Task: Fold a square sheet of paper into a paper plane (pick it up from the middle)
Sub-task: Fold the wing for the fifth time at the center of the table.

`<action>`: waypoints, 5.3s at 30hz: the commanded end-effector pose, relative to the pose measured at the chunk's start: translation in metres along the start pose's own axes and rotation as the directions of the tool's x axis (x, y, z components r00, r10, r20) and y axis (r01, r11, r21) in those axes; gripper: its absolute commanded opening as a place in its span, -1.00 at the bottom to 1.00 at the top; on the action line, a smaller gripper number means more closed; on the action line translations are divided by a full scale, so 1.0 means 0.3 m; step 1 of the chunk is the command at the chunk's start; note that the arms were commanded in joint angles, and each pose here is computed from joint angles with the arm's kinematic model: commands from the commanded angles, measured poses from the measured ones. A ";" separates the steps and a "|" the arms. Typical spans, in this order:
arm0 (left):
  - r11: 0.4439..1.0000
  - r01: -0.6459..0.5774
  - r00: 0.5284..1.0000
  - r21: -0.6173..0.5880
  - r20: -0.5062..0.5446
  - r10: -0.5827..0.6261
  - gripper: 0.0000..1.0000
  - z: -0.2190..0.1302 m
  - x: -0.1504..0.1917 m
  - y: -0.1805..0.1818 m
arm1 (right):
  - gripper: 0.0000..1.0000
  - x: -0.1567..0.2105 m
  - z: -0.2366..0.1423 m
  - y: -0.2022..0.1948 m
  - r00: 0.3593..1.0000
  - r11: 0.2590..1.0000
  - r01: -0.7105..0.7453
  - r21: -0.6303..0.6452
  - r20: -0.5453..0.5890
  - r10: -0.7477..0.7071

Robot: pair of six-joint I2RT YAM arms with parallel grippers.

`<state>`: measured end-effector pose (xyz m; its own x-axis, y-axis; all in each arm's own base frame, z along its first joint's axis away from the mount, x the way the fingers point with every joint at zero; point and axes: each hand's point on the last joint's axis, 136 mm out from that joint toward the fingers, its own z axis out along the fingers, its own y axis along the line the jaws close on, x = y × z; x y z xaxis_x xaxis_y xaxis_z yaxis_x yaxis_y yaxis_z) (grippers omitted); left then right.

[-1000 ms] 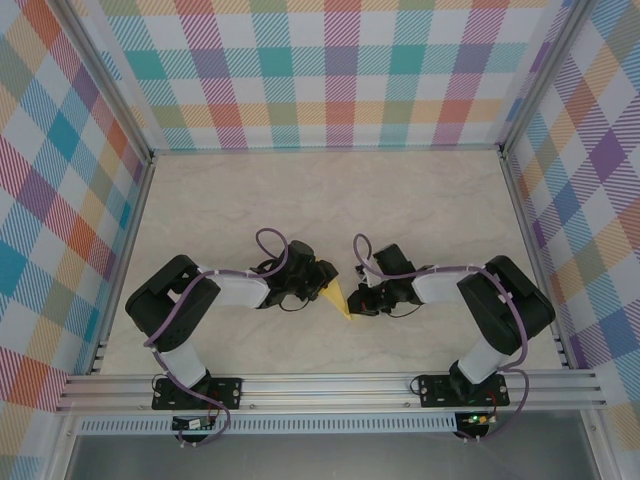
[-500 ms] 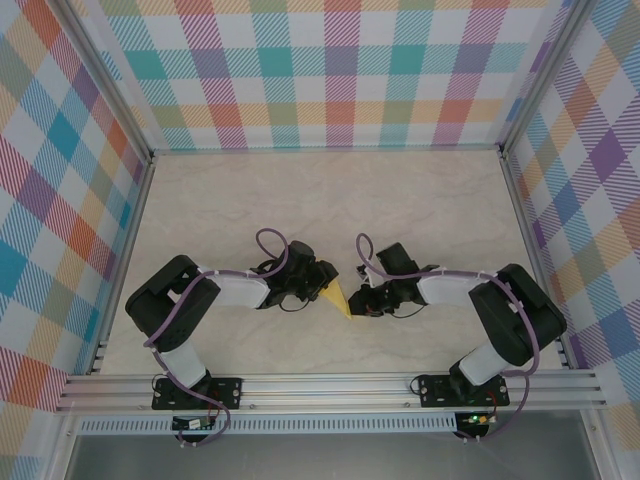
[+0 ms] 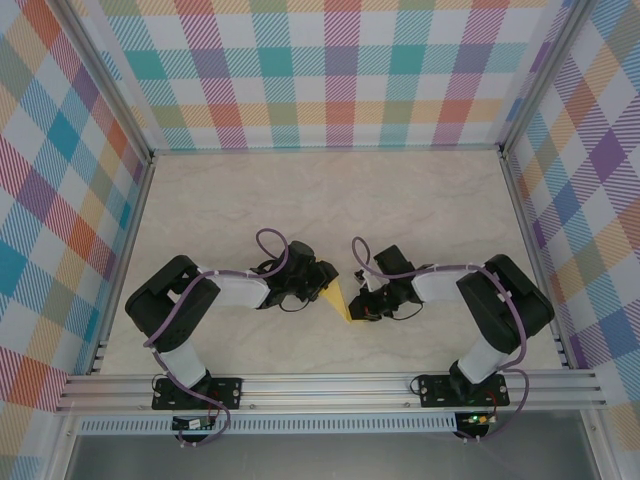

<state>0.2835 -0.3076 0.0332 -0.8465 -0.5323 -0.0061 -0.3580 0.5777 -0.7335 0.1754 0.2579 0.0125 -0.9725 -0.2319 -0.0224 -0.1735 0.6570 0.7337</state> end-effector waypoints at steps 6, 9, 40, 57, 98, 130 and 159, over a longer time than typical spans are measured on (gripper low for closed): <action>0.994 0.016 1.000 -0.105 0.010 -0.015 -0.08 -0.006 0.008 0.107 | -0.86 0.088 0.009 -0.045 0.993 0.996 -0.011 0.085 -0.114 0.020; 0.994 0.016 1.000 -0.110 0.011 -0.015 -0.08 -0.005 0.008 0.111 | -0.85 0.102 0.027 -0.062 0.989 0.991 -0.016 0.130 -0.142 0.035; 0.992 0.004 1.000 -0.127 0.015 -0.002 -0.08 -0.013 0.007 0.124 | -0.67 -0.165 -0.074 0.214 0.985 0.994 -0.054 -0.092 0.160 0.068; 0.992 0.003 1.000 -0.127 0.012 -0.001 -0.08 -0.013 0.010 0.130 | -0.67 -0.205 -0.024 0.180 0.977 0.971 -0.160 -0.176 0.111 0.181; 0.990 0.025 0.999 -0.140 0.030 -0.021 -0.08 -0.016 0.001 0.144 | -0.88 0.143 0.057 -0.093 0.970 0.956 -0.195 0.217 -0.099 0.221; 0.991 0.013 1.000 -0.136 0.016 -0.011 -0.08 -0.014 0.010 0.144 | -0.80 -0.147 0.036 0.160 0.977 0.986 -0.157 -0.052 0.141 0.163; 0.983 -0.181 0.983 0.019 0.024 0.181 0.17 -0.099 -0.048 -0.117 | -0.95 -0.038 0.108 -0.068 0.955 0.941 -0.296 0.164 0.071 0.287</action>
<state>0.2848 -0.3011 0.0473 -0.8807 -0.4655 -0.0882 -0.2758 0.6551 -0.7034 0.2024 0.2939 0.0127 -0.9985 -0.0094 0.0548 0.0321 0.7077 0.7058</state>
